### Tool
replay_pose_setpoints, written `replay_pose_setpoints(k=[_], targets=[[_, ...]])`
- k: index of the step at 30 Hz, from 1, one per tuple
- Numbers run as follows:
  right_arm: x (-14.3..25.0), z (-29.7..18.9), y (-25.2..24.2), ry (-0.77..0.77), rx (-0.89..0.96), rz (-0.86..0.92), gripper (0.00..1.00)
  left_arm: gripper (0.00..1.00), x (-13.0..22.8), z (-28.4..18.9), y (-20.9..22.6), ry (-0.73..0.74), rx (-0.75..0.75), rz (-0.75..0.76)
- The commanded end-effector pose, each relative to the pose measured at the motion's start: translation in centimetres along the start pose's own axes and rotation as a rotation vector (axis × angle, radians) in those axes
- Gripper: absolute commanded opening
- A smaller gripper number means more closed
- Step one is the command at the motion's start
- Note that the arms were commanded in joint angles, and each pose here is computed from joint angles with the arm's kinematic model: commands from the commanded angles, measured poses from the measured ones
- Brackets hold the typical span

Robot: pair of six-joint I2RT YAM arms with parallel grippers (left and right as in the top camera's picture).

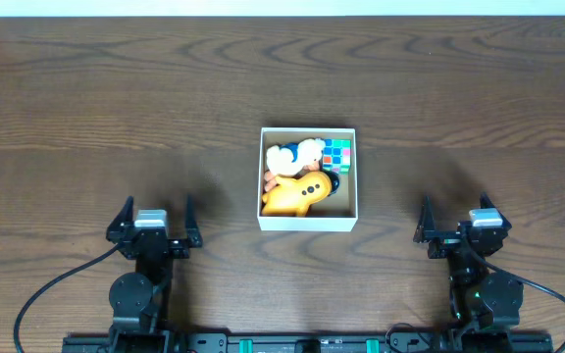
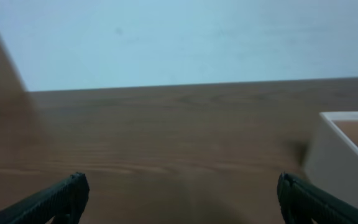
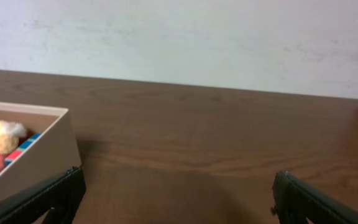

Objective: Pack container

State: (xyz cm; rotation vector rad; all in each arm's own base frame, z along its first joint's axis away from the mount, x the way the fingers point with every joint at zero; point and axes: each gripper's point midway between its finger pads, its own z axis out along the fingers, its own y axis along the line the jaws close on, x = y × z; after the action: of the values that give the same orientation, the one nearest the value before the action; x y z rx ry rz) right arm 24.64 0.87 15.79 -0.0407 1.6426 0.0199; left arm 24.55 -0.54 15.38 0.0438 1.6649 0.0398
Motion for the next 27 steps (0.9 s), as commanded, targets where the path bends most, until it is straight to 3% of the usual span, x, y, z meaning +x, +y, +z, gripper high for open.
replay_pose_setpoints(k=[1, 27], targets=[[0.05, -0.03, 0.38, -0.001, -0.018, -0.016, 0.99, 0.98, 1.54, -0.06, -1.47, 0.053, 0.086, -0.017], [0.06, -0.02, 0.38, -0.001, -0.018, -0.016, 0.99, 0.98, 1.96, 0.02, -1.49, 0.072, 0.086, -0.018]])
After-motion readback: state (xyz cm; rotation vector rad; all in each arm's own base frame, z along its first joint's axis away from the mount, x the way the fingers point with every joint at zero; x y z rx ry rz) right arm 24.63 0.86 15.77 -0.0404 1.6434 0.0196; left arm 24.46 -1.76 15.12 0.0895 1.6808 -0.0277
